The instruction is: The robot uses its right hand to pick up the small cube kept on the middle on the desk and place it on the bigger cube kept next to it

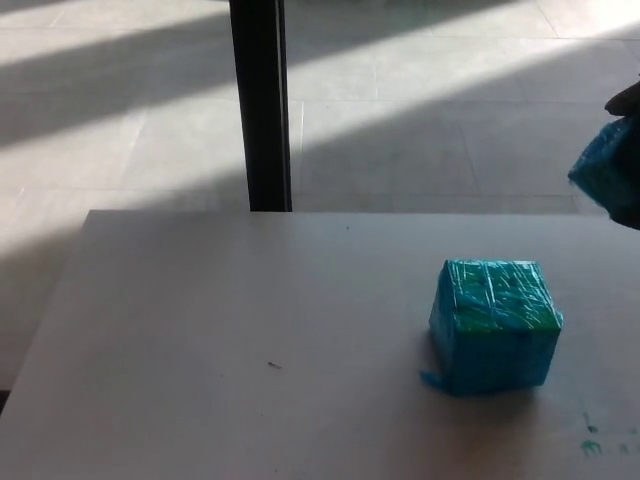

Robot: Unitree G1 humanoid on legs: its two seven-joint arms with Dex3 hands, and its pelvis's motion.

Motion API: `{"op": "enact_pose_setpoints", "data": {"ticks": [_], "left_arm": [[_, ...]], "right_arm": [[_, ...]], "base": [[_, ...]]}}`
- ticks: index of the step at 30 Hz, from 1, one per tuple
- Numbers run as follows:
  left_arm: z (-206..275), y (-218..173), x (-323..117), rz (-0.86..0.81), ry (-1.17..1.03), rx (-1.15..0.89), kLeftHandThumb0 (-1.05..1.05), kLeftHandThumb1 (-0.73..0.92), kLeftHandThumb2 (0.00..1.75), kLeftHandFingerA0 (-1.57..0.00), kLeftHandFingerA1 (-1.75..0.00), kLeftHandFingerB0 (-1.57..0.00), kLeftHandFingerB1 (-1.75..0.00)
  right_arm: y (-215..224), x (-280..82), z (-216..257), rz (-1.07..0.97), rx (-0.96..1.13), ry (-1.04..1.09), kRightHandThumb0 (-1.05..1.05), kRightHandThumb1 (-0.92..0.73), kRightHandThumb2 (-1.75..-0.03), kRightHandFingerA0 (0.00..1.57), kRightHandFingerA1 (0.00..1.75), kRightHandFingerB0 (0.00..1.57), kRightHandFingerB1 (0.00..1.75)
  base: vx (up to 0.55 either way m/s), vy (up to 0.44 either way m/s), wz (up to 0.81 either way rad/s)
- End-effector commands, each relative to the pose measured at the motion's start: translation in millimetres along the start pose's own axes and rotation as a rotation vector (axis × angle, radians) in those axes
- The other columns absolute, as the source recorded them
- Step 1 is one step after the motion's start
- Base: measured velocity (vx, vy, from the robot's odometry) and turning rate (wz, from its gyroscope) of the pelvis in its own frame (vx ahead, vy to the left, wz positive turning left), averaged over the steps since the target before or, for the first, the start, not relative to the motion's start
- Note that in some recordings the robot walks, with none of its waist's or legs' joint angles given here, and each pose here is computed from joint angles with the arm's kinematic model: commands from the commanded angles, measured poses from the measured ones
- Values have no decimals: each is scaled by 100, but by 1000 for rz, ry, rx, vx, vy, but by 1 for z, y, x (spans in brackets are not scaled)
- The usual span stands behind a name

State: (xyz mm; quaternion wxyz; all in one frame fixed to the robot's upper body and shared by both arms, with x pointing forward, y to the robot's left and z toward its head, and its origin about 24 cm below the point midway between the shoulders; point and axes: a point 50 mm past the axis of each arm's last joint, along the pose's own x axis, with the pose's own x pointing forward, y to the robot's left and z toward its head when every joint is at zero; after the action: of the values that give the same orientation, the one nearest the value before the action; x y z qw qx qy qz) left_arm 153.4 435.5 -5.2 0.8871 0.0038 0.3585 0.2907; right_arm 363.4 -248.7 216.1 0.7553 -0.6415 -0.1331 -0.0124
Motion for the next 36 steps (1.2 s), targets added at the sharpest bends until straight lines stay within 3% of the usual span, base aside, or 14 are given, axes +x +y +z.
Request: {"op": "enact_pose_setpoints", "data": {"ticks": [1,3,7,9,13,14,15,18,20,21,25,26,28,36], "left_arm": [[2,8,-2,24,2,9,-98,71,115,-44,-66,-39,-53],[3,8,-2,30,9,-6,-101,92,68,-46,-63,-42,-41],[4,9,-2,25,3,-4,-99,70,115,-44,-67,-39,-53],[5,9,-3,21,-1,12,-101,92,69,-46,-65,-41,-42],[6,10,-2,26,0,3,-98,70,115,-44,-65,-39,-52],[5,10,-2,29,0,4,-100,70,115,-45,-67,-40,-52],[5,10,-2,33,-1,7,-100,70,115,-45,-67,-40,-52],[5,11,-2,24,0,16,-103,92,68,-47,-63,-41,-40],[6,11,-2,26,-1,18,-104,92,68,-48,-63,-42,-41],[6,11,-2,26,-3,20,-103,92,69,-46,-63,-42,-42],[7,10,-2,28,-4,15,-98,70,115,-44,-65,-40,-53],[7,10,-2,26,-6,15,-102,92,65,-46,-61,-42,-40],[8,10,-2,28,-5,3,-99,70,115,-45,-66,-39,-53],[8,10,-2,21,-7,17,-102,92,66,-46,-58,-42,-40]], "right_arm": [[0,-4,11,74,58,-34,-26,-64,-69,90,170,94,77],[2,-6,18,89,73,-59,-28,-64,-72,86,171,93,73],[6,-12,32,127,73,-119,-29,-64,-78,87,174,83,116],[9,-14,35,152,62,-144,-27,-63,-84,87,175,77,148],[15,-18,36,163,36,-157,-20,-61,-86,86,174,77,136],[16,-19,36,179,29,-152,-20,-63,-75,97,166,76,60],[17,-19,36,201,18,-145,-20,-63,-75,97,166,76,60],[19,-20,35,199,26,-156,-22,-63,-79,88,169,83,58],[22,-20,35,204,18,-159,-24,-64,-76,90,170,88,62],[22,-19,35,210,14,-160,-22,-63,-75,103,169,71,129],[25,-18,36,212,21,-159,-26,-65,-69,84,172,80,110],[27,-15,36,216,20,-156,-28,-66,-63,86,167,81,75],[30,-12,37,225,22,-156,-26,-62,-87,81,174,68,148],[36,0,46,232,43,-151,-27,-60,-89,101,173,67,143]], "base": [[0,0,0],[0,0,0],[0,0,0],[0,0,0],[0,0,0],[0,0,0],[0,0,0],[0,0,0],[0,0,0],[0,0,0],[0,0,0],[0,0,0],[0,0,0],[0,0,0]]}}
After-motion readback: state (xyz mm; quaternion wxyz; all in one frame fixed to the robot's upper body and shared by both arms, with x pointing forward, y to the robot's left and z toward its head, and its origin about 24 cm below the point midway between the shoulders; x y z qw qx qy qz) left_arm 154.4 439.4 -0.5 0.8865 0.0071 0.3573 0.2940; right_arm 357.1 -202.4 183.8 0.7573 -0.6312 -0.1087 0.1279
